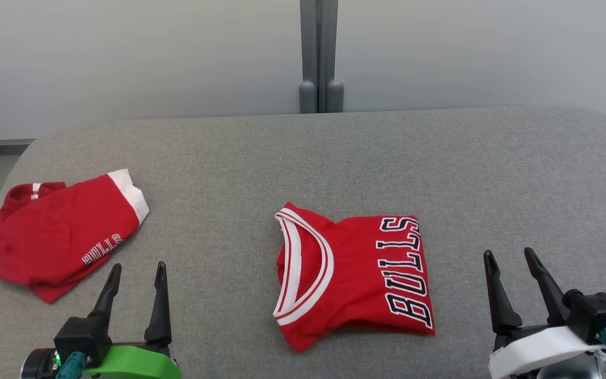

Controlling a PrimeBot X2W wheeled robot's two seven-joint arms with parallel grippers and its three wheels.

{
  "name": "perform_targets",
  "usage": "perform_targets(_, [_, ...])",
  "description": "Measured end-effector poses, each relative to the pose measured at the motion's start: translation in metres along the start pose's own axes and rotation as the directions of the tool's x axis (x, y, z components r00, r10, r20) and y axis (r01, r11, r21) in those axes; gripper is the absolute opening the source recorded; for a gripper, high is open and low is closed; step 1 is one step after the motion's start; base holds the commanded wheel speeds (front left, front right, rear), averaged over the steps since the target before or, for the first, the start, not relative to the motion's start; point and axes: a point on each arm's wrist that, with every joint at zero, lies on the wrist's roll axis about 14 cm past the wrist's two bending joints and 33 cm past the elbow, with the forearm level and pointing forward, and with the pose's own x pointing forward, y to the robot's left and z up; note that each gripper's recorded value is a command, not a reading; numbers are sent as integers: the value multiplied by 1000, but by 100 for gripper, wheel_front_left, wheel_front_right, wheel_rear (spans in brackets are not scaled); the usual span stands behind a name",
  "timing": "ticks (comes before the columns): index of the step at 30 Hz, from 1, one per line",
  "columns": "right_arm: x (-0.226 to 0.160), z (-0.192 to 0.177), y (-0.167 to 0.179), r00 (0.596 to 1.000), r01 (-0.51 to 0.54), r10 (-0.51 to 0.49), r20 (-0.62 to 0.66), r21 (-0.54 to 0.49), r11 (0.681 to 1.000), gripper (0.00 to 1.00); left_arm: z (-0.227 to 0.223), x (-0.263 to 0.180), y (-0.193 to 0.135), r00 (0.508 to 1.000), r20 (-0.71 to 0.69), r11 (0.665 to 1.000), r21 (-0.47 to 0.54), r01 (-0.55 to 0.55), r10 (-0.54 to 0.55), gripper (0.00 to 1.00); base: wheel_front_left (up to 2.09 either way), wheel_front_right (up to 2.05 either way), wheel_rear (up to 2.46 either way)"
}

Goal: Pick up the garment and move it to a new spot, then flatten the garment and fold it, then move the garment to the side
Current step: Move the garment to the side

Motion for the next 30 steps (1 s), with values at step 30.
perform_targets(30, [64, -26, 45, 980, -177, 169, -109, -74, 981, 100, -8, 1, 7, 999, -23, 1000, 2, -31, 31, 100, 0, 0, 0])
